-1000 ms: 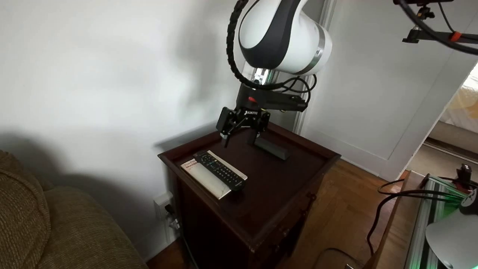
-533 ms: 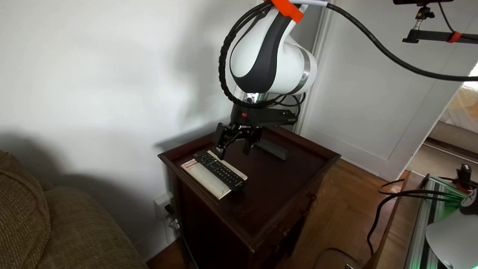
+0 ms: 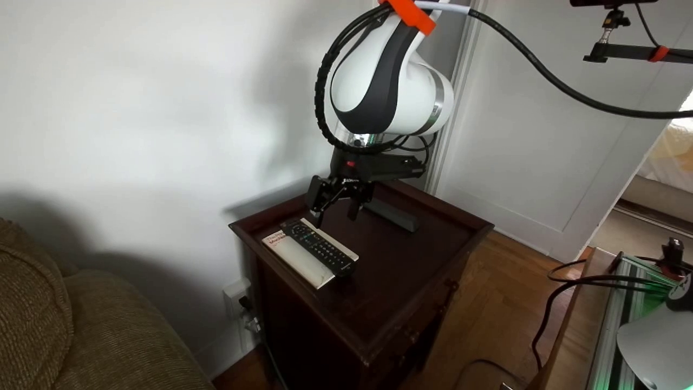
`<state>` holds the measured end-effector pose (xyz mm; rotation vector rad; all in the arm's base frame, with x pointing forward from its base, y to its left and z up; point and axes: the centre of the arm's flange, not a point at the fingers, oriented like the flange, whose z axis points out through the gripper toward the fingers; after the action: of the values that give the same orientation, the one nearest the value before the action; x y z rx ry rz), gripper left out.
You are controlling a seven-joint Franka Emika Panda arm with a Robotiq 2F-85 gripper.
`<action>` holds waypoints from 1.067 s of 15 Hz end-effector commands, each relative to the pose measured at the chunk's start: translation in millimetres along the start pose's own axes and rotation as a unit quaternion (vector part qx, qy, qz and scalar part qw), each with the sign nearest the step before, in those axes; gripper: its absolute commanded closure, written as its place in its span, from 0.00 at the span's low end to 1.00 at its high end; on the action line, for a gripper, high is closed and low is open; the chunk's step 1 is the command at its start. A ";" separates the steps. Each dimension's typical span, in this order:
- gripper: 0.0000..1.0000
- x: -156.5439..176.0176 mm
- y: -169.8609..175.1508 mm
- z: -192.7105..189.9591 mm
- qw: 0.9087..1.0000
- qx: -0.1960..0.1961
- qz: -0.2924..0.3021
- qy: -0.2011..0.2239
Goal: Pick up the remote from the white book and put it on the brown counter, pick up the far right remote and put it on the remote to the left
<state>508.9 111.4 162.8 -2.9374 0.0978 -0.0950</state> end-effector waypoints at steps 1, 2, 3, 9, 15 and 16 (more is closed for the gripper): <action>0.00 15.4 2.6 18.5 0.999 -0.010 -0.027 -0.016; 0.00 18.9 2.7 23.0 0.999 -0.015 -0.031 -0.018; 0.00 21.1 3.1 27.1 0.999 -0.019 -0.034 -0.021; 0.00 39.6 8.3 50.8 0.998 -0.041 -0.045 -0.021; 0.00 48.6 -10.9 66.3 0.998 -0.036 -0.050 -0.019; 0.00 49.2 -13.5 67.2 0.998 -0.037 -0.050 -0.018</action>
<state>553.4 122.9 111.9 -3.0016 -0.0571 -0.0841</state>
